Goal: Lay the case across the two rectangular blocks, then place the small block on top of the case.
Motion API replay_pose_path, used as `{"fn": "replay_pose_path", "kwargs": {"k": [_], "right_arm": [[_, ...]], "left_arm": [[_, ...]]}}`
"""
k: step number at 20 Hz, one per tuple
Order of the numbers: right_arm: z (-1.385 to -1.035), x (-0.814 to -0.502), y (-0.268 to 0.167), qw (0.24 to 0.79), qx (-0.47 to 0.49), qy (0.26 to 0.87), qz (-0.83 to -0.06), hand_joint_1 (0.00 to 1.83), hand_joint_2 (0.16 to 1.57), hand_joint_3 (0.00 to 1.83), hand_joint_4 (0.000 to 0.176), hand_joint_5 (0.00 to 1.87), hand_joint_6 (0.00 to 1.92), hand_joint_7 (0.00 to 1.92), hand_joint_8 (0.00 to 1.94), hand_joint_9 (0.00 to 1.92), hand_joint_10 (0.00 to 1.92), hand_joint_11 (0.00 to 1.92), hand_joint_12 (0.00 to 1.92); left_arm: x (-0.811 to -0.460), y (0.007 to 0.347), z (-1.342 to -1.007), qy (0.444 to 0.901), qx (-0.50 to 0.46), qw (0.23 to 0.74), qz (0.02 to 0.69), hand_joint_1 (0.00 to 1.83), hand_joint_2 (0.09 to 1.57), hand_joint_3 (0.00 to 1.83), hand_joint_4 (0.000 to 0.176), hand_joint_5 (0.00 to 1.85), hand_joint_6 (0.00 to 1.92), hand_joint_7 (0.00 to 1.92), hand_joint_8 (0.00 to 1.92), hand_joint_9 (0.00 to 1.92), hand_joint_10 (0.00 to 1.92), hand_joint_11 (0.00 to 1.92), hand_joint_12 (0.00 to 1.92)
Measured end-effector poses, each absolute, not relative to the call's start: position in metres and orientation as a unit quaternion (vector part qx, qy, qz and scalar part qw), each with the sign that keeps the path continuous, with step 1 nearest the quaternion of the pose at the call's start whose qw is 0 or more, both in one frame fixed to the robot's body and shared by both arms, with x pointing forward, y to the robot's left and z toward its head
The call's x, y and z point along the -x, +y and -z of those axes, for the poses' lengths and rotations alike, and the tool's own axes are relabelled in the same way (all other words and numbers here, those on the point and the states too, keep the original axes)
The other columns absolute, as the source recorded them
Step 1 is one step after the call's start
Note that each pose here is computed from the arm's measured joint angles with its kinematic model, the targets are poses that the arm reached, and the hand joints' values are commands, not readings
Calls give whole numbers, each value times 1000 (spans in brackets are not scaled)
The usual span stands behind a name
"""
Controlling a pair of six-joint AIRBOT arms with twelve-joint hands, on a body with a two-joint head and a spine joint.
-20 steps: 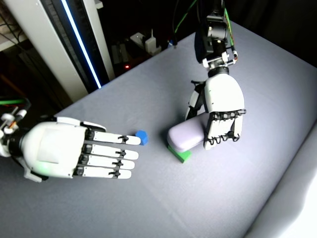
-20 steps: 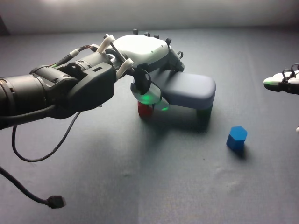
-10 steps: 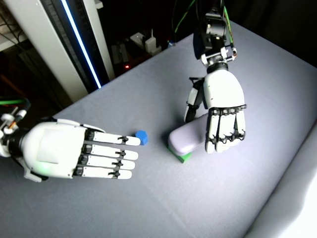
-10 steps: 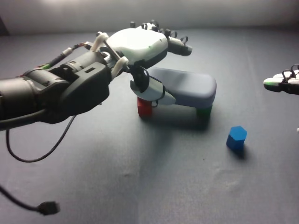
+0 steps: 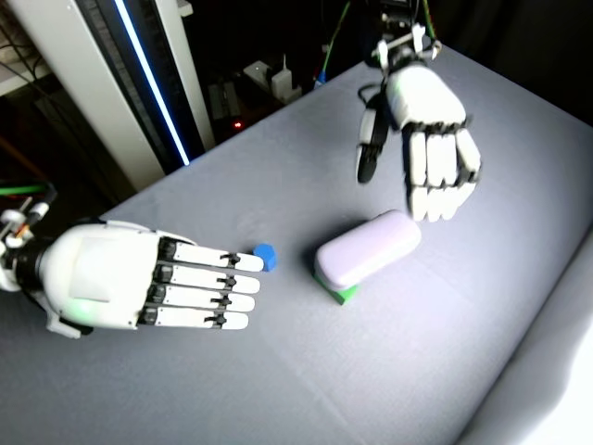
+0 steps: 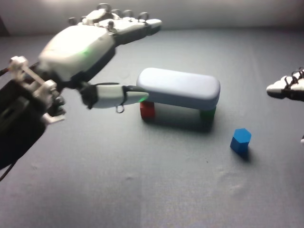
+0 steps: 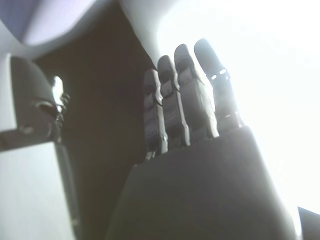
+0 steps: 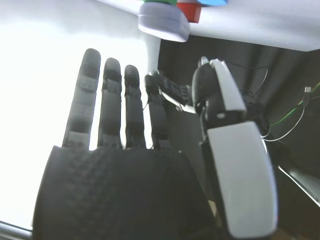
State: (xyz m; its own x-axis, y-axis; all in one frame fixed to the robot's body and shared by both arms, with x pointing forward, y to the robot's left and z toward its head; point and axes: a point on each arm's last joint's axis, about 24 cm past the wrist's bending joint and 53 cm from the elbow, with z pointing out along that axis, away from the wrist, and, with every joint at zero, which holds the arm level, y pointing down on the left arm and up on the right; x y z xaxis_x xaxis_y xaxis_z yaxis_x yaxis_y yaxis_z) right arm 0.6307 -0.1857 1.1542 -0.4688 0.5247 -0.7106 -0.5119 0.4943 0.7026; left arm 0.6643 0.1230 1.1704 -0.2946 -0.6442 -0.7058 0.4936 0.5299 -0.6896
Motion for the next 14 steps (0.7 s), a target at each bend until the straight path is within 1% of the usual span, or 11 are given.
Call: {"fn": "replay_pose_path", "kwargs": {"k": [1, 2, 4, 5, 6, 7, 8, 9, 10, 12, 14], "right_arm": [[-1154, -629, -183, 512, -3, 693, -507, 903, 1144, 1, 0, 382, 0, 377, 0, 358, 4, 31, 866], [-1155, -629, -180, 511, 1, 693, -509, 827, 1139, 0, 0, 388, 0, 358, 0, 347, 0, 6, 943], [-1158, -630, -176, 512, 7, 690, -511, 846, 1111, 0, 0, 430, 3, 371, 2, 390, 8, 37, 1023], [-1159, -630, -174, 511, 12, 691, -510, 839, 1107, 0, 0, 431, 1, 369, 0, 400, 9, 47, 1040], [-1158, -630, -172, 510, 17, 693, -509, 839, 1098, 0, 1, 420, 0, 368, 0, 410, 12, 64, 1051], [-1155, -632, -167, 508, 22, 697, -507, 834, 1101, 0, 12, 407, 0, 354, 0, 406, 5, 44, 1084], [-1154, -633, -164, 505, 26, 698, -507, 863, 1100, 0, 33, 391, 0, 332, 0, 375, 0, 8, 1087], [-1153, -634, -159, 500, 30, 699, -510, 866, 1098, 0, 77, 364, 0, 304, 0, 342, 1, 1, 1050], [-1152, -635, -152, 495, 38, 701, -512, 829, 1101, 1, 106, 341, 0, 286, 0, 334, 0, 0, 1035], [-1148, -637, -143, 485, 46, 706, -514, 763, 1090, 0, 83, 346, 1, 337, 4, 460, 23, 183, 1079], [-1144, -641, -136, 479, 51, 712, -512, 793, 1088, 0, 60, 349, 1, 363, 8, 492, 23, 184, 1069]], "left_arm": [[-654, 130, -1173, 637, 63, 594, 487, 847, 1003, 1, 9, 373, 1, 393, 4, 366, 11, 0, 957], [-645, 134, -1177, 631, 61, 598, 491, 829, 999, 0, 0, 386, 6, 417, 12, 405, 25, 51, 991], [-633, 142, -1180, 624, 59, 602, 495, 809, 1003, 0, 0, 382, 0, 450, 2, 451, 8, 162, 790], [-627, 147, -1181, 622, 60, 603, 496, 805, 1008, 2, 0, 369, 0, 434, 0, 437, 1, 152, 761], [-622, 153, -1183, 619, 62, 605, 496, 810, 1013, 0, 0, 360, 5, 414, 0, 409, 0, 81, 833], [-616, 163, -1187, 614, 64, 612, 493, 822, 1008, 0, 0, 358, 1, 403, 4, 394, 5, 16, 951], [-614, 167, -1188, 613, 66, 615, 491, 838, 995, 0, 0, 374, 1, 406, 2, 402, 5, 4, 1024], [-610, 174, -1190, 610, 72, 620, 489, 836, 991, 0, 0, 367, 0, 407, 2, 404, 5, 6, 1042], [-606, 181, -1190, 608, 76, 623, 486, 839, 990, 0, 0, 363, 0, 404, 0, 397, 2, 0, 1048], [-602, 190, -1183, 616, 84, 623, 476, 850, 986, 0, 0, 368, 1, 413, 2, 406, 4, 0, 1074], [-600, 197, -1179, 620, 97, 622, 469, 870, 979, 0, 0, 383, 3, 424, 3, 415, 5, 0, 1105]]}}
